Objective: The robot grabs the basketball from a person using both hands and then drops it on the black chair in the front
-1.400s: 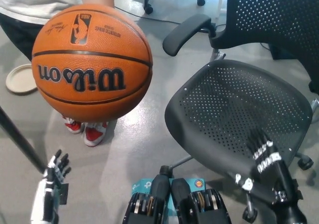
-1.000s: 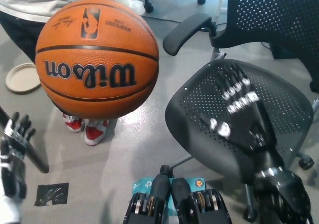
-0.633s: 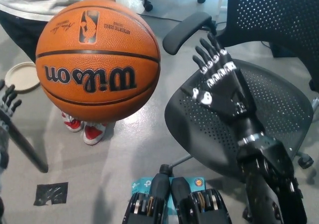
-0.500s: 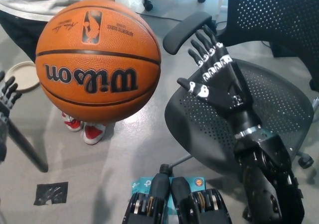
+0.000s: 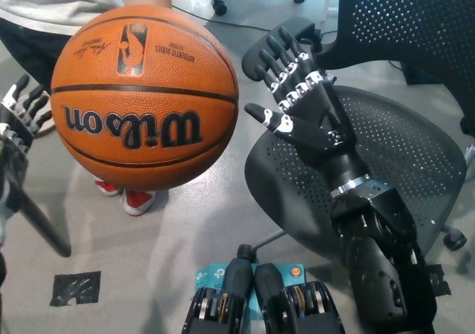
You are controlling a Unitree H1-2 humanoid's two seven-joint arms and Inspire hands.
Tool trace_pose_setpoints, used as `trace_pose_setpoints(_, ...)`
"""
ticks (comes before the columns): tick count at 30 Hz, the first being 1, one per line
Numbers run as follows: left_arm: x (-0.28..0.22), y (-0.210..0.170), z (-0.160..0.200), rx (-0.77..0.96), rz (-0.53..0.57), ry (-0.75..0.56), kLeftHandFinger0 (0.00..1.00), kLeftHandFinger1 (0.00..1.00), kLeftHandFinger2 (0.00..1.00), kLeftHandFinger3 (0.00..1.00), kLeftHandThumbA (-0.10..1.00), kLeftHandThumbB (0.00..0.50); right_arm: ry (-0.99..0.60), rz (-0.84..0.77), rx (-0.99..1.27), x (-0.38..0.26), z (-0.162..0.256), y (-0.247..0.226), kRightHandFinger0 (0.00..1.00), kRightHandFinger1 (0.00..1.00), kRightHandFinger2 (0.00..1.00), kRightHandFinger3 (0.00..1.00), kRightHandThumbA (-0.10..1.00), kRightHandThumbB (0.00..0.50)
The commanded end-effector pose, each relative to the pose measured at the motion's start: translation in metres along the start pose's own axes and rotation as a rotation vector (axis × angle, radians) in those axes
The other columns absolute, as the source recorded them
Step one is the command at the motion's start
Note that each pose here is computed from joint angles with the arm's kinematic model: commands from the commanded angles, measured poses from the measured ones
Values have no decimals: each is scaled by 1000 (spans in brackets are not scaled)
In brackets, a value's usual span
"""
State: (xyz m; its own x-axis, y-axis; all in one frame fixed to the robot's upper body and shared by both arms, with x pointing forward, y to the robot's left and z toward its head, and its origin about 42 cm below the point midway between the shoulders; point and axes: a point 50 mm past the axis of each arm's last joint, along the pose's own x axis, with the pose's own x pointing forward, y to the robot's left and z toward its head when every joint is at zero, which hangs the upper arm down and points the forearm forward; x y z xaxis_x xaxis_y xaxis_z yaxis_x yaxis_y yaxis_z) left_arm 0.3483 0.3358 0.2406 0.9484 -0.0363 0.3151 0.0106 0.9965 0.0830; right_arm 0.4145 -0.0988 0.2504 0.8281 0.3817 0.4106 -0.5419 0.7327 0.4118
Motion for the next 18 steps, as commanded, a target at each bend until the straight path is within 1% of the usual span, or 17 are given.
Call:
trace_pose_setpoints(1, 10, -7, 18, 1, -30, -51, 1000, 1000, 1000, 1000, 1000, 291, -23, 90, 54, 21, 7, 18, 1000, 1000, 1000, 1000, 1000, 500)
trace_pose_setpoints(5, 11, -13, 20, -22, -45, -50, 1000, 1000, 1000, 1000, 1000, 287, -13, 100, 63, 25, 1, 20, 1000, 1000, 1000, 1000, 1000, 495)
trace_pose_setpoints(7, 11, -16, 22, -48, -49, -59, 1000, 1000, 1000, 1000, 1000, 276, -2, 103, 62, 27, -2, 20, 1000, 1000, 1000, 1000, 1000, 493)
trace_pose_setpoints(12, 10, -18, 25, -36, -58, -66, 1000, 1000, 1000, 1000, 1000, 278, 10, 108, 70, 30, -5, 20, 1000, 1000, 1000, 1000, 1000, 494)
trace_pose_setpoints(13, 8, -22, 27, -42, -66, -74, 1000, 1000, 1000, 1000, 1000, 275, 39, 97, 34, 35, -10, 19, 1000, 1000, 1000, 1000, 1000, 470)
trace_pose_setpoints(15, 7, -24, 26, -58, -72, -73, 1000, 1000, 1000, 1000, 1000, 273, 54, 92, 23, 37, -15, 18, 1000, 1000, 1000, 1000, 1000, 467)
trace_pose_setpoints(16, 5, -26, 26, -68, -74, -73, 1000, 1000, 1000, 1000, 1000, 270, 64, 91, 10, 40, -18, 18, 1000, 1000, 1000, 1000, 1000, 455)
trace_pose_setpoints(18, 5, -26, 27, -68, -73, -72, 1000, 1000, 1000, 1000, 1000, 269, 63, 91, 9, 40, -18, 17, 1000, 1000, 1000, 1000, 1000, 455)
